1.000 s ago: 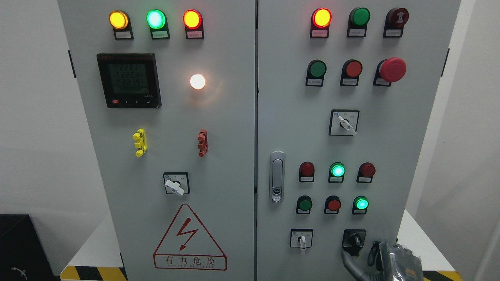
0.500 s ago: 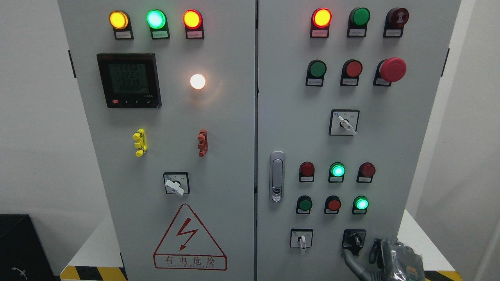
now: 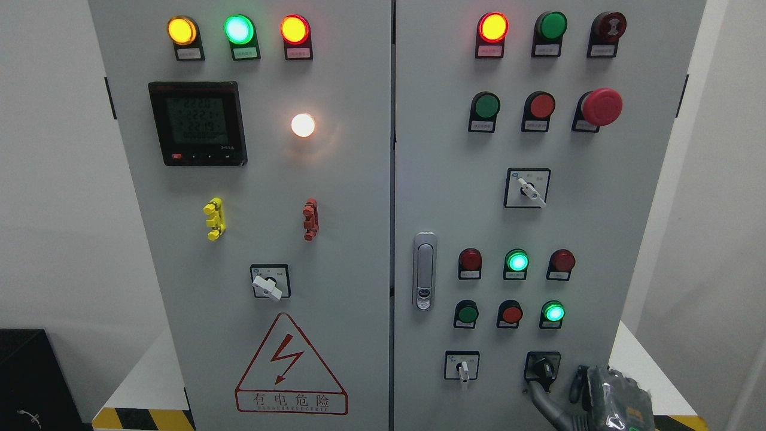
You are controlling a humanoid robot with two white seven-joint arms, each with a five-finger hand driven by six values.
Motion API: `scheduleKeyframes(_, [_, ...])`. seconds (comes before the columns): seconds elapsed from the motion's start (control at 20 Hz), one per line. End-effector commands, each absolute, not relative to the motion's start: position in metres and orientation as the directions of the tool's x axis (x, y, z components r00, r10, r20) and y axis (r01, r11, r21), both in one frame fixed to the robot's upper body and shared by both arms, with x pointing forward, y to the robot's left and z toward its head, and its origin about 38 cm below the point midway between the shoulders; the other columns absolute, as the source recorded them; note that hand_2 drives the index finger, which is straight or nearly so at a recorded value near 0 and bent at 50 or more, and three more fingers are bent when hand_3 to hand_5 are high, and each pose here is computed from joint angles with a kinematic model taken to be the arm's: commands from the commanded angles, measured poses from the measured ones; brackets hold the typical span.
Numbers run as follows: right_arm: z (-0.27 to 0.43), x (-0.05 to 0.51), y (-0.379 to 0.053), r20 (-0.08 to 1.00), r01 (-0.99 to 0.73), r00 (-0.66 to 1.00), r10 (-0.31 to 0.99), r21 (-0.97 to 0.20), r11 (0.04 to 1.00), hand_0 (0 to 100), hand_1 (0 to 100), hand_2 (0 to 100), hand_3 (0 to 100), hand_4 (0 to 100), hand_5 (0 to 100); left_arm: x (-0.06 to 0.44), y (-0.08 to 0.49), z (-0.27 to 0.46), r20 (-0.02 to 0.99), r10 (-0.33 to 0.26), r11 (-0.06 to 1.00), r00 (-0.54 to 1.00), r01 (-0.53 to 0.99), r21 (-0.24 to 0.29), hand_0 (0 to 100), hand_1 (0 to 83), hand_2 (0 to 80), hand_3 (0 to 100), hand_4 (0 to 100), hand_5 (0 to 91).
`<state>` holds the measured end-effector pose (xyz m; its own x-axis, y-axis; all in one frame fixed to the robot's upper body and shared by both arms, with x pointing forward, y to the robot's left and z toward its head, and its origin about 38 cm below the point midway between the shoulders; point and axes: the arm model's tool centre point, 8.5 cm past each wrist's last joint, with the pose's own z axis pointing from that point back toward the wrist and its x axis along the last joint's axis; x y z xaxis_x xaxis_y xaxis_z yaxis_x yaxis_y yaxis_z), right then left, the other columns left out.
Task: Flip black knob to close circuit
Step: 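Grip the black knob with the right hand and twist it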
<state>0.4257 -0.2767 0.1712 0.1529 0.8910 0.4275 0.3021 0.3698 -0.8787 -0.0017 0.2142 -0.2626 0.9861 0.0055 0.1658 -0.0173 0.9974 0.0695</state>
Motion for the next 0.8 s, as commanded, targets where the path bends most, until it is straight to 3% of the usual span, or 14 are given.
scheduleKeyframes(0.0, [0.1683, 0.4277, -0.2804, 0.430, 0.298, 0.165, 0.888, -0.880, 0.370, 0, 24, 78, 95, 79, 85, -0.0088, 0.2136, -0.2623, 0.144, -0.035, 0.997, 0.989, 0.026, 0.069, 12, 55.6, 0.0, 0, 0, 0.0])
scheduleKeyframes(0.75, [0.1689, 0.4283, -0.2892, 0.442, 0.319, 0.184, 0.878, -0.872, 0.372, 0, 24, 78, 94, 79, 85, -0.0087, 0.2134, -0.2623, 0.146, -0.035, 0.997, 0.989, 0.026, 0.068, 12, 55.6, 0.0, 0, 0, 0.0])
